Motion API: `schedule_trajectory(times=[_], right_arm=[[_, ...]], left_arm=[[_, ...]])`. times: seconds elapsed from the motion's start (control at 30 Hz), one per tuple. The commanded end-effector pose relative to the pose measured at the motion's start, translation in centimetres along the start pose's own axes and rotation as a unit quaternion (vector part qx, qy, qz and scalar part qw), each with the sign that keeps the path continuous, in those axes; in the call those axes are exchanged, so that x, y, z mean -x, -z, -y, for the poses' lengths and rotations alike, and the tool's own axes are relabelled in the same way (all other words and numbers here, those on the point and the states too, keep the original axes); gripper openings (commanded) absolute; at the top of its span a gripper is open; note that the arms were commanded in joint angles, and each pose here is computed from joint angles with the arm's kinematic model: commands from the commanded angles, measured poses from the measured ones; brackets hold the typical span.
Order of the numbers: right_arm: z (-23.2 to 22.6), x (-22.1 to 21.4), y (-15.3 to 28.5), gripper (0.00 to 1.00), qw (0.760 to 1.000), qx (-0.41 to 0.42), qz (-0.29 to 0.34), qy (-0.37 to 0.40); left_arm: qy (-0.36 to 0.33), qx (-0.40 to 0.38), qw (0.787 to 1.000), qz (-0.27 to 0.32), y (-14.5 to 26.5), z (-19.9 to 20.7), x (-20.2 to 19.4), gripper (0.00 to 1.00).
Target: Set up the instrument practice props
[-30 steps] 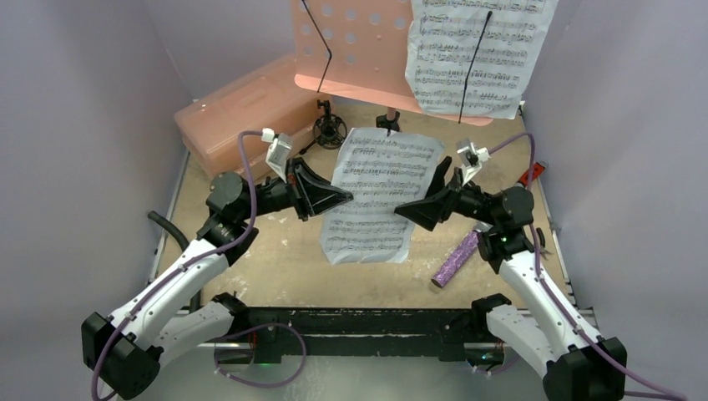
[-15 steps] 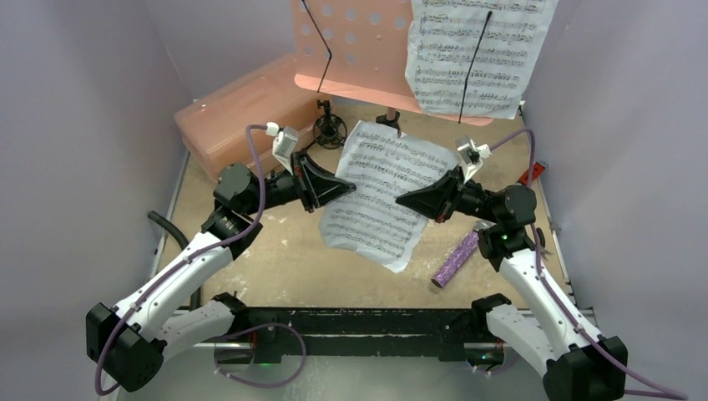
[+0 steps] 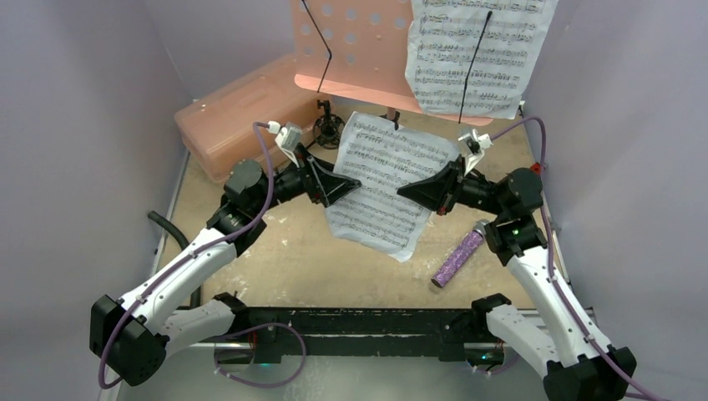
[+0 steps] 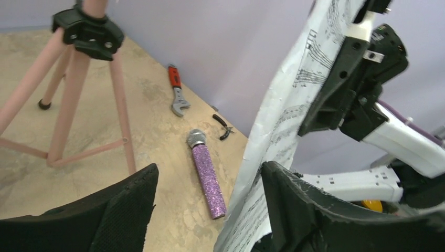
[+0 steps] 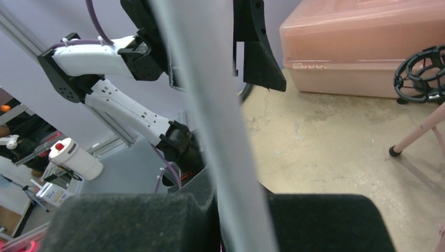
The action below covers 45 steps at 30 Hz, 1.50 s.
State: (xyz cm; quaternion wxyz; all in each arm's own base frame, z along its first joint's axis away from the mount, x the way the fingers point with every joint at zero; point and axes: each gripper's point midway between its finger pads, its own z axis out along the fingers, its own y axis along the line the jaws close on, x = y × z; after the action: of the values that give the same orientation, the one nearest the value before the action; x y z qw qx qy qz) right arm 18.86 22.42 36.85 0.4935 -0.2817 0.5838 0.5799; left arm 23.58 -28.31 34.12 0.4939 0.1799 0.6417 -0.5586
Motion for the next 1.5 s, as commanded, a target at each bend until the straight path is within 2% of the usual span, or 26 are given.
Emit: schedule_trajectory(times=[0.0,0.1,0.17,0.27,0.4,0.53,0.67,0.77,0.9,1.03,1.13,1.33,1.47], right_arm=[[-0.1,1.3,0.2,0.0,0.999,-0.029,0.003,0.033],[0.6,1.8,0.4,0.0,0.998,-0.065,0.006,0.024],[0.5,2.0,0.5,0.0,0.997,-0.068,0.0,0.033],[0.3,2.8,0.7,0.0,0.996,-0.085,0.007,0.037],[0.0,4.3,0.9,0.0,0.993,-0.107,0.018,0.04],[-0.6,5.4,0.8,0.0,0.993,-0.113,0.006,0.044],[-1.4,6.2,0.3,0.0,0.994,-0.094,-0.008,0.046],[-1.6,7.3,-0.2,0.0,0.995,-0.089,-0.014,0.042],[-2.0,8.6,-1.2,0.0,0.997,-0.064,-0.035,0.031],[-2.9,9.7,-2.3,0.0,0.997,-0.018,-0.068,0.01],[-2.9,11.8,-2.9,0.0,0.998,-0.033,-0.051,0.027],[-4.3,15.6,-3.8,0.0,0.998,-0.027,-0.03,0.045],[-4.8,18.0,-4.5,0.0,0.998,-0.029,-0.017,0.052]], left_arm=[[0.019,0.078,0.996,0.03,0.2,-2.8,0.7,0.75],[0.052,0.158,0.985,0.044,0.8,-5.4,0.8,0.8],[0.043,0.189,0.98,0.044,1.2,-6.3,1.0,0.83],[0.025,0.234,0.971,0.034,2.1,-7.5,1.0,0.99],[-0.015,0.278,0.96,0.006,3.4,-9.0,0.5,1.0],[-0.03,0.318,0.946,-0.053,4.4,-10.7,-1.5,1.0],[-0.011,0.313,0.939,-0.143,4.4,-11.2,-4.9,1.0],[0.029,0.289,0.94,-0.178,3.8,-11.0,-7.0,1.0],[0.092,0.301,0.931,-0.185,3.6,-11.7,-8.4,0.99],[0.124,0.311,0.925,-0.182,3.8,-12.7,-8.8,0.99],[0.155,0.334,0.914,-0.172,4.6,-14.1,-8.7,0.99],[0.212,0.335,0.908,-0.134,5.5,-15.7,-7.2,0.97],[0.224,0.352,0.903,-0.102,6.6,-16.8,-5.4,0.97]])
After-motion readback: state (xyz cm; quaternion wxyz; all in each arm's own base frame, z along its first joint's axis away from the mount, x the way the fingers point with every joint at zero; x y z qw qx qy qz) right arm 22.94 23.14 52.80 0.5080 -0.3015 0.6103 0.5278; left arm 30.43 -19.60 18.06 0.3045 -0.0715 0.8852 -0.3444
